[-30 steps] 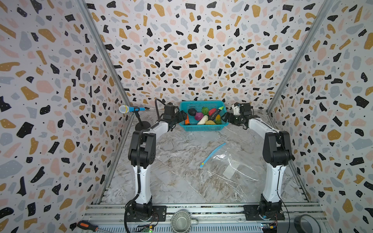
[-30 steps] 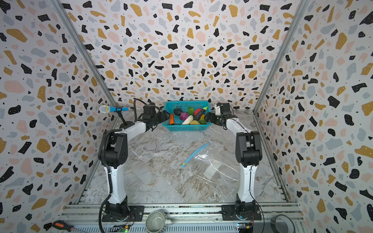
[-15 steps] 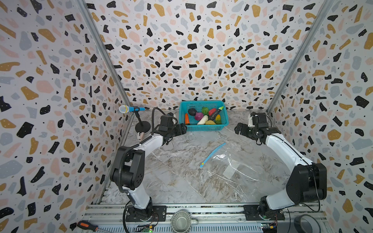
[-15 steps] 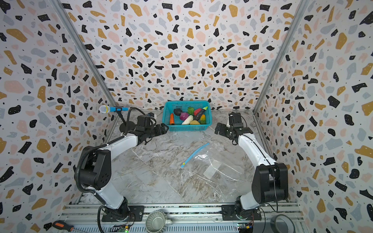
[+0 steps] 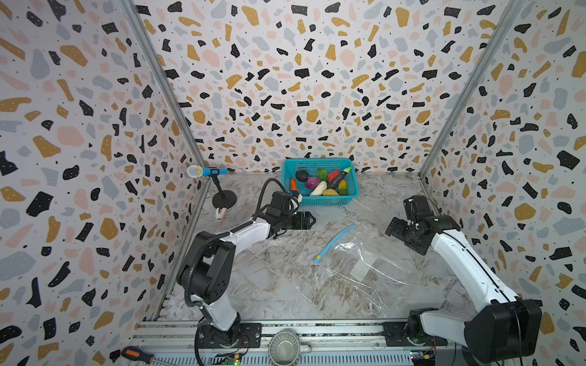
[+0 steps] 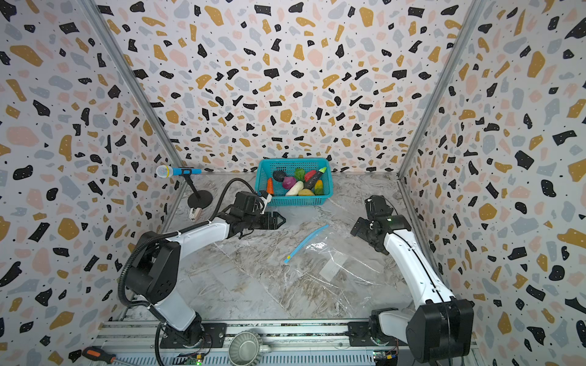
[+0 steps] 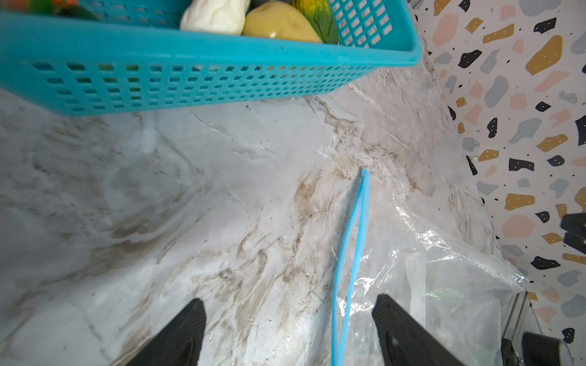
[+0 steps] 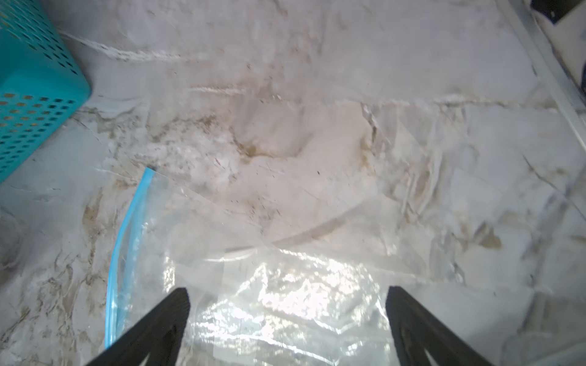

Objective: Place the food in the zip-top bag and seal the zipper

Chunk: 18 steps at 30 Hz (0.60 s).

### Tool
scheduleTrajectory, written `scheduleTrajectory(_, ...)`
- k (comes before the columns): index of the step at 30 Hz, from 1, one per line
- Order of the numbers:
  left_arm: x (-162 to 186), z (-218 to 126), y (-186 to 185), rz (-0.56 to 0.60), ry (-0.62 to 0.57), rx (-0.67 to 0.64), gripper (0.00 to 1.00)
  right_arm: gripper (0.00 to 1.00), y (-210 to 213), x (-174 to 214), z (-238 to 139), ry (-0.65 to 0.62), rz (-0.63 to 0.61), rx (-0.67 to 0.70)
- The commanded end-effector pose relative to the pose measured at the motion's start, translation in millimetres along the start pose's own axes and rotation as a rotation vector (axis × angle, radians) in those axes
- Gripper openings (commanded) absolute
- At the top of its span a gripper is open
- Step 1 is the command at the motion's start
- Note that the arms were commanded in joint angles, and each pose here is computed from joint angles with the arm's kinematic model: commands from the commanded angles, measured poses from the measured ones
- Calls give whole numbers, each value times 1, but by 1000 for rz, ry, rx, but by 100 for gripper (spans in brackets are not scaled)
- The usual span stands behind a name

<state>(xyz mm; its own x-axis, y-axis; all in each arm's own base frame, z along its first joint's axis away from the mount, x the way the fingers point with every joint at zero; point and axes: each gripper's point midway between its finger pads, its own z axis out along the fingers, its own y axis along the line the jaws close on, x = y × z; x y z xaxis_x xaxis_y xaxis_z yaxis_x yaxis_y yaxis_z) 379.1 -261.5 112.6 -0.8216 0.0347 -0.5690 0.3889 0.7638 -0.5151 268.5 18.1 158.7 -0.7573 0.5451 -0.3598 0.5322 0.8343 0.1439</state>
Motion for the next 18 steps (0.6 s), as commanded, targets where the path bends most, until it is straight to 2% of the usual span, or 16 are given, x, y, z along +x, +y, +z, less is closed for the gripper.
scheduleTrajectory(1,9,12,-16,25,36,67,86,99,-42,9,-32,22,106,185)
scheduleTrajectory(4,17,23,-25,40,72,87,86,99,-75,11,-41,46,166,287)
scheduleTrajectory(6,22,29,-30,46,86,98,86,99,-90,21,-39,86,199,288)
scheduleTrajectory(11,28,43,-30,-1,92,138,85,99,-79,53,-17,167,262,137)
scheduleTrajectory(15,33,51,-38,-10,107,168,85,99,-55,74,10,232,249,-10)
scheduleTrajectory(18,39,56,-45,5,135,177,85,99,-49,86,28,259,226,-30)
